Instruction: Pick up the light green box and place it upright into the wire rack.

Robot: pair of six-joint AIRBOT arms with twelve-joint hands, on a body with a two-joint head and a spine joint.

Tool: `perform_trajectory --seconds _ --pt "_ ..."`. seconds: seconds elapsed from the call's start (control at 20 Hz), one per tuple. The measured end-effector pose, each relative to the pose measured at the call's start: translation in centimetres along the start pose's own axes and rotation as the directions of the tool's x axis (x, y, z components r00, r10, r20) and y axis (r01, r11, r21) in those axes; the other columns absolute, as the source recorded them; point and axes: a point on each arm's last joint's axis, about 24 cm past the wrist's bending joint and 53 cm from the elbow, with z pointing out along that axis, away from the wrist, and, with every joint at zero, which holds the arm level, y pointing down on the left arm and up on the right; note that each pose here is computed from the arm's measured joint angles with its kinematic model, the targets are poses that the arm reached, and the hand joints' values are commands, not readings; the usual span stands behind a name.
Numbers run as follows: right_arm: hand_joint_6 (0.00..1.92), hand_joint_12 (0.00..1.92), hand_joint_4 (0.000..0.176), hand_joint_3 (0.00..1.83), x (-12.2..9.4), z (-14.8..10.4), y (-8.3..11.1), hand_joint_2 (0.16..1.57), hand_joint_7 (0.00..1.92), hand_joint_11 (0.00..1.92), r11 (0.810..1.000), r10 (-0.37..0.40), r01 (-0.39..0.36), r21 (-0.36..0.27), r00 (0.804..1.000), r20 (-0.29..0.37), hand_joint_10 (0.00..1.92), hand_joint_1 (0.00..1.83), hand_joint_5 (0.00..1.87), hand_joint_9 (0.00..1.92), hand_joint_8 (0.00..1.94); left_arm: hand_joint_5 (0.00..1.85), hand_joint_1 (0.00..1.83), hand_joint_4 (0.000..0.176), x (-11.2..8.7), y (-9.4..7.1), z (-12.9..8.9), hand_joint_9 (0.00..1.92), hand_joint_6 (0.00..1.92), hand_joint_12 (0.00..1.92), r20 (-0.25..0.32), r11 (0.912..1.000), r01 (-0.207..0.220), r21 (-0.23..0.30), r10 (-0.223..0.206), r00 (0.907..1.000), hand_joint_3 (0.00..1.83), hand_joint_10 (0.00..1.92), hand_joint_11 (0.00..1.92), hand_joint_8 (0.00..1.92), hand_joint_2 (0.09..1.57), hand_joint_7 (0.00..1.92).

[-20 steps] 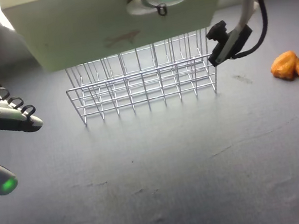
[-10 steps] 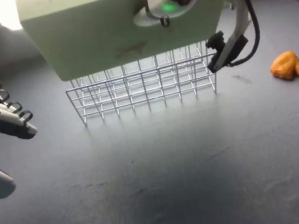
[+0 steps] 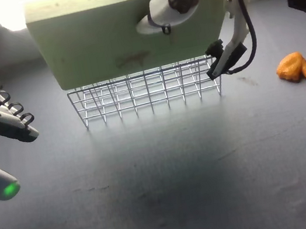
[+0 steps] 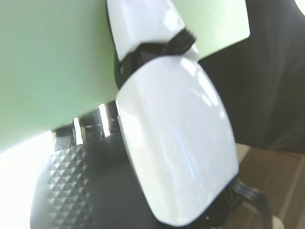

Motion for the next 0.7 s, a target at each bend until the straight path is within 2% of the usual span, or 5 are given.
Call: perform_trajectory --seconds 0.15,0.4,0.45,0.5,0.7 --pt "0.93 1.71 0.0 0.0 0.7 0.3 -0.8 1.14 0.96 0.59 1.0 -0.009 0.009 0.012 1.0 -0.01 1.43 1.37 0.9 0.83 1.06 0.21 0.16 0.0 0.0 0.0 0.0 0.21 0.01 0.39 -0.001 1.0 0.0 -0.001 0.0 1.0 0.0 0.01 0.0 0.01 1.22 0.26" --pt "0.97 1.68 0.0 0.0 0.8 0.8 -2.4 1.15 0.94 0.64 0.999 0.007 -0.007 0.041 1.0 -0.013 1.42 1.37 0.88 0.82 1.12 0.24 0.28 0.0 0.0 -0.1 0.1 0.23 0.01 0.54 -0.001 1.0 -0.003 0.001 0.003 1.0 0.0 0.01 0.0 0.01 1.2 0.31" --pt "1.02 1.68 0.0 0.0 1.0 0.9 -2.7 1.16 0.92 0.61 0.999 0.008 -0.007 0.046 1.0 -0.017 1.46 1.36 0.84 0.8 1.17 0.18 0.45 0.0 0.0 -0.1 0.1 0.19 0.0 0.47 -0.001 1.0 -0.002 0.003 0.002 1.0 0.0 0.0 0.0 0.0 1.21 0.23" --pt "1.02 1.71 0.0 0.0 1.4 0.9 -2.8 1.17 0.89 0.62 0.999 0.005 -0.004 0.048 1.0 -0.023 1.49 1.36 0.82 0.78 1.23 0.16 0.43 0.0 0.0 -0.1 0.1 0.15 0.0 0.34 -0.001 1.0 -0.003 0.002 0.003 1.0 0.01 0.0 0.0 0.0 1.24 0.19" --pt "0.95 1.7 0.0 0.0 2.5 1.3 -3.3 1.16 0.92 0.61 0.998 0.016 -0.013 0.054 0.999 -0.043 1.47 1.36 0.88 0.78 1.19 0.19 0.43 0.0 -0.1 -0.2 0.1 0.18 0.0 0.36 0.0 1.0 -0.002 0.003 0.002 1.0 0.0 0.0 0.0 0.0 1.23 0.21"
